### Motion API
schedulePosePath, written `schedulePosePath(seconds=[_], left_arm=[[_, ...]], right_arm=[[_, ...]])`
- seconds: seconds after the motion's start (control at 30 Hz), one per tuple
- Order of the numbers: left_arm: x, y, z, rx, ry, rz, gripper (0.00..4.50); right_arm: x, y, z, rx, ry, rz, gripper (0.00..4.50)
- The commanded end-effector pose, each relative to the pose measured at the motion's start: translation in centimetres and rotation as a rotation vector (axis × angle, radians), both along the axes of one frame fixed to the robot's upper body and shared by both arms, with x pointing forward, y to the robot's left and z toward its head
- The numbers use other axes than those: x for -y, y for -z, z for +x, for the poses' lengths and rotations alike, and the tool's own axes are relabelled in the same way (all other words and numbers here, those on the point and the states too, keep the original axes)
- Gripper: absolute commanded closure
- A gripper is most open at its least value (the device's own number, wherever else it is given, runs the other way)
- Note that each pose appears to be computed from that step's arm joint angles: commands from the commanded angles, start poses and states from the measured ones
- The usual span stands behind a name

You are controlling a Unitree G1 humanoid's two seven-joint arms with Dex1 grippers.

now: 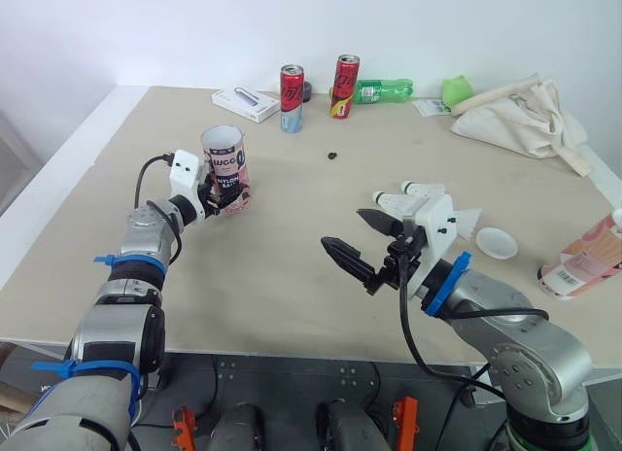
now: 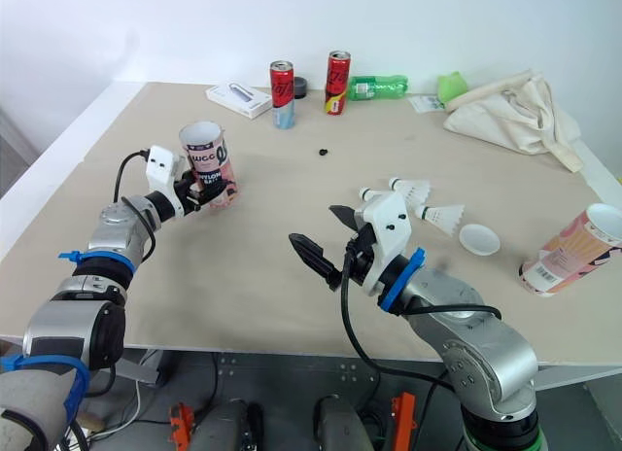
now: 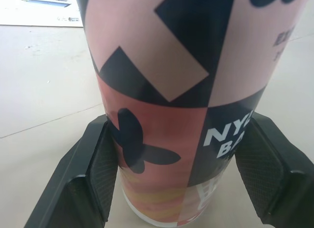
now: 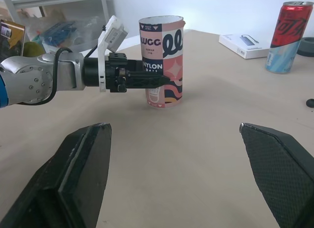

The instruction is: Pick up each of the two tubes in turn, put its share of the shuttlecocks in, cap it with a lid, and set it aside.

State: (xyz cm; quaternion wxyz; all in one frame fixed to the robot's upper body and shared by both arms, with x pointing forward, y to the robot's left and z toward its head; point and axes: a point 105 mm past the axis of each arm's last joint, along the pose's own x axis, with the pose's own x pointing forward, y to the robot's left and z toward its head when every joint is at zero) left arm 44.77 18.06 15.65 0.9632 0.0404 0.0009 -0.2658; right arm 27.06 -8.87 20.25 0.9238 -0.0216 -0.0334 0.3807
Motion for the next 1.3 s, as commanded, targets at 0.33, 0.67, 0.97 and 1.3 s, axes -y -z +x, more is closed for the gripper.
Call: schedulePosePath(seconds=[0.33,0.67,0.97,1.3], left_arm=[[1.8,-4.0,-3.3,0.150,0.377,0.183,1.43],[3.9,-5.2,-8.1,0.081,0.866,0.528,1.43],[5.4,-2.7,-9.7,-0.017,1.029,0.577,1.43],[5.7,-1.8,-9.5,-0.054,1.049,0.591,1.43]], right_arm=[[1.9,-1.4,-0.2,0.040,0.002,-0.001,0.00],[12.1,0.5,3.1,-0.134,0.337,-0.036,0.00],[11.6,4.9,4.5,-0.216,0.356,-0.121,0.00],[11.1,5.6,11.5,-0.211,0.461,-0.136,0.00]])
